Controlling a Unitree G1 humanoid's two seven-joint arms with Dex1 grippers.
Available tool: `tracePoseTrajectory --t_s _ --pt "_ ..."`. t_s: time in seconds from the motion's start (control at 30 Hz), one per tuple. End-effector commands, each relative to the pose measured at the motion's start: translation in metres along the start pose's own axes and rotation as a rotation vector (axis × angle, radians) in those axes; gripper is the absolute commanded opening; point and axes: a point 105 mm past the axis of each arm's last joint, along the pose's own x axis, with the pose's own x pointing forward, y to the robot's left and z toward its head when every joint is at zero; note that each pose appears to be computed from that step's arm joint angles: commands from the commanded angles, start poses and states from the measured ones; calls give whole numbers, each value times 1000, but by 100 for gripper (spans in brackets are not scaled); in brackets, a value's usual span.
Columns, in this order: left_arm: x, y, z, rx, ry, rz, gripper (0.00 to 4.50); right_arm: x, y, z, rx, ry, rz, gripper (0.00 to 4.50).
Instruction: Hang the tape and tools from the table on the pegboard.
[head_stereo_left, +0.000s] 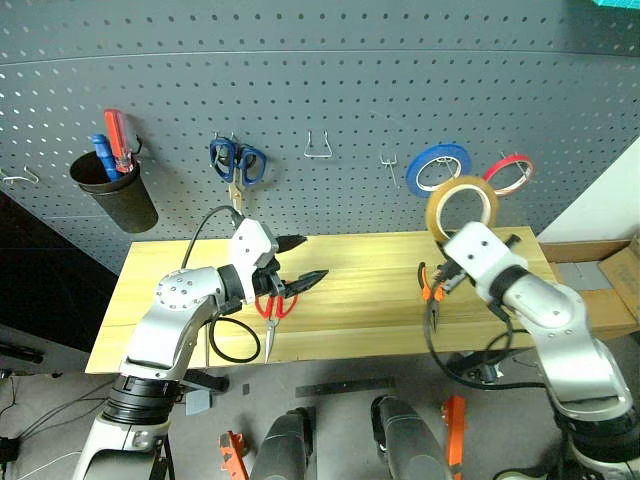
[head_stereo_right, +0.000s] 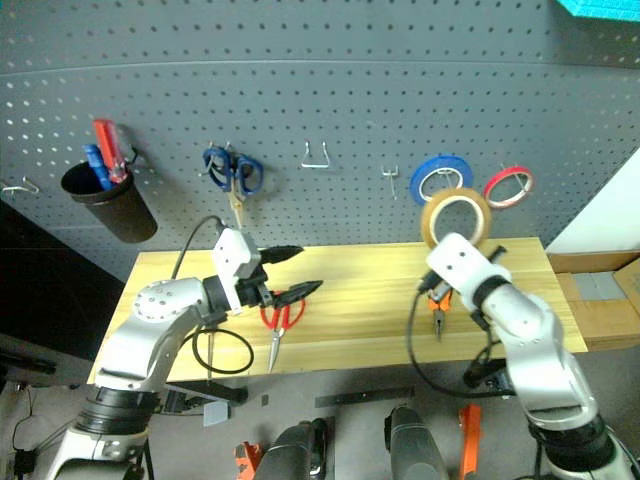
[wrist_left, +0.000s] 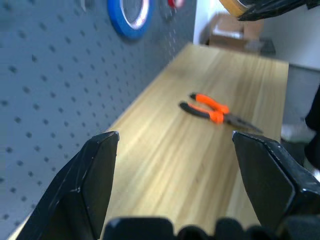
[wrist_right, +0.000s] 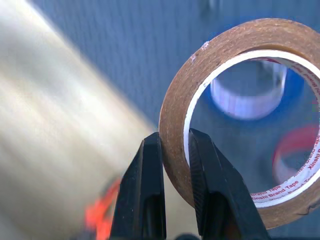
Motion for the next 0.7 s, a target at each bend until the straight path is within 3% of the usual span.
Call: tracePoseTrajectory --t_s 0.03,0.33,0.5,0.7 --pt "-4 -1 20 -30 -101 -23 392 16 -7 29 -21 -107 -48 11" --pt "-5 0 30 -42 -119 -37 392 69 -8 39 6 -175 17 11" --pt "-5 -1 29 -27 -108 -37 392 90 -7 26 -7 -133 16 11" --pt "-3 1 26 -13 -96 -32 392 80 7 14 -39 -117 33 201"
